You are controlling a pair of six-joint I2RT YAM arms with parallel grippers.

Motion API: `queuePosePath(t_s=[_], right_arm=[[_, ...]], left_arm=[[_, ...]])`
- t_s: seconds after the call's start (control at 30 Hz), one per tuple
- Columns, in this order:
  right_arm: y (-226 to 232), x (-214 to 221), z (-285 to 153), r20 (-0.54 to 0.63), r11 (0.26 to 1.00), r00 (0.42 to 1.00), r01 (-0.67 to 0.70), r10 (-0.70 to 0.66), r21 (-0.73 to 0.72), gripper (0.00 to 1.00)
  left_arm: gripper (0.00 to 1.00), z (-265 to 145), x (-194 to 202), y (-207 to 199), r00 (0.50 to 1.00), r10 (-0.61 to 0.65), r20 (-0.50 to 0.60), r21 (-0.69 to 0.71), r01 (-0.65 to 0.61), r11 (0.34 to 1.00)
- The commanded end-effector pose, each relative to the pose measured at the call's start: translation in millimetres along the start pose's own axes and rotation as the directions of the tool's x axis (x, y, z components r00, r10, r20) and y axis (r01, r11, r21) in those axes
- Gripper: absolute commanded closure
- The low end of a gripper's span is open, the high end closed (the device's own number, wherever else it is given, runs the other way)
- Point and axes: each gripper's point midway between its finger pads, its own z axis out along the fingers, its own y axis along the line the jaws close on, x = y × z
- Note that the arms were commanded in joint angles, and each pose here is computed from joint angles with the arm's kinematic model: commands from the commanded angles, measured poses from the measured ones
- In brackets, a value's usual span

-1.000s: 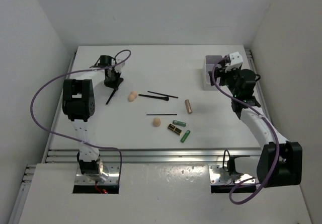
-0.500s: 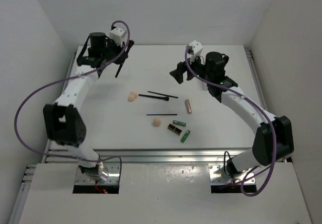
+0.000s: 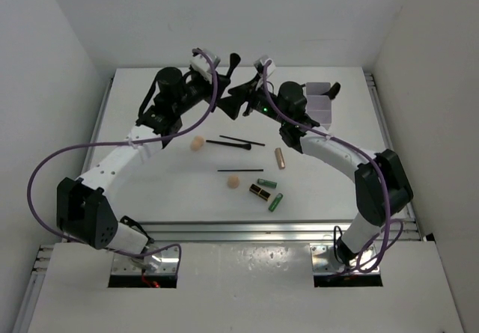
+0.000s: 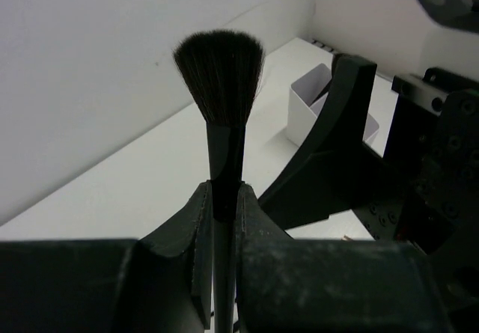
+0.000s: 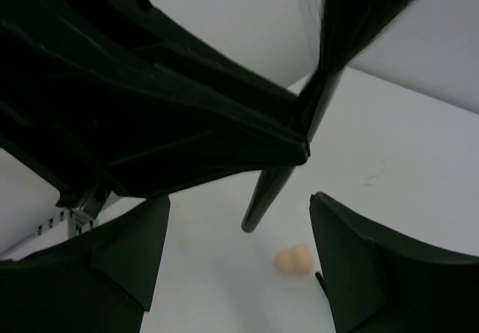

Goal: Organize the makeup

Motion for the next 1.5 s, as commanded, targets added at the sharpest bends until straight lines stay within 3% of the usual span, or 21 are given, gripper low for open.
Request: queuePosePath(t_s=[0.0, 0.23, 0.4, 0.73, 0.77, 0.83, 0.87, 0.9, 1.07, 1.17, 1.2, 1.3, 1.47], right_arm=[[15, -48, 4, 0.175, 0.999, 0.984, -0.033, 0.04, -0.043, 0.26], [-4, -31, 3, 0.173, 0.997, 0.983, -0.066, 0.06, 0.032, 0.41], [-7, -37, 0, 0.225, 0.997, 0.973, -0.054, 0.042, 0.046, 0.5], [-17, -32, -9, 0.224, 0.994, 0.974, -0.005, -0.02, 0.111, 1.0], [-18, -33, -11, 0.221, 0.992, 0.975, -0.001, -0.027, 0.125, 1.0], [-23, -35, -14, 0.211, 0.988, 0.975, 0.041, -0.072, 0.148, 1.0], [-31, -36, -18, 0.199, 0.984, 0.976, 0.054, -0.088, 0.171, 1.0], [-36, -37, -21, 0.192, 0.978, 0.973, 0.089, -0.125, 0.186, 1.0], [-108, -68, -60, 0.183, 0.915, 0.953, 0.159, -0.24, 0.372, 1.0], [-175, -93, -105, 0.152, 0.806, 0.937, 0.18, -0.315, 0.564, 1.0], [-209, -100, -133, 0.122, 0.737, 0.931, 0.187, -0.344, 0.65, 1.0], [-258, -104, -164, 0.093, 0.653, 0.926, 0.185, -0.367, 0.734, 1.0], [-311, -97, -174, 0.073, 0.624, 0.916, 0.209, -0.395, 0.753, 1.0]], left_arm=[[1.0, 2, -32, -14, 0.994, 0.019, 0.109, 0.013, -0.021, 1.0], [1.0, -4, -36, -29, 0.994, -0.036, 0.107, 0.048, 0.031, 0.998], [1.0, -13, -15, -42, 0.995, -0.092, 0.048, 0.08, 0.088, 0.993], [1.0, -18, 8, -59, 0.99, -0.137, -0.031, 0.119, 0.14, 0.983], [0.79, -19, 8, -59, 0.989, -0.139, -0.04, 0.119, 0.143, 0.983], [0.47, -20, 10, -59, 0.989, -0.142, -0.05, 0.132, 0.147, 0.98], [0.17, -20, 10, -59, 0.99, -0.13, -0.048, 0.132, 0.135, 0.982], [0.04, -21, 6, -52, 0.993, -0.116, -0.037, 0.12, 0.119, 0.986], [0.0, -29, 0, -11, 0.998, -0.066, -0.023, -0.027, 0.066, 0.997], [0.0, -44, 6, 14, 0.998, 0.016, -0.063, -0.127, -0.024, 0.992], [0.0, -51, 14, 25, 0.995, 0.032, -0.097, -0.166, -0.048, 0.985], [0.0, -70, 42, 51, 0.985, 0.014, -0.172, -0.273, -0.062, 0.96], [0.0, -101, 88, 76, 0.962, -0.036, -0.272, -0.357, -0.066, 0.932]])
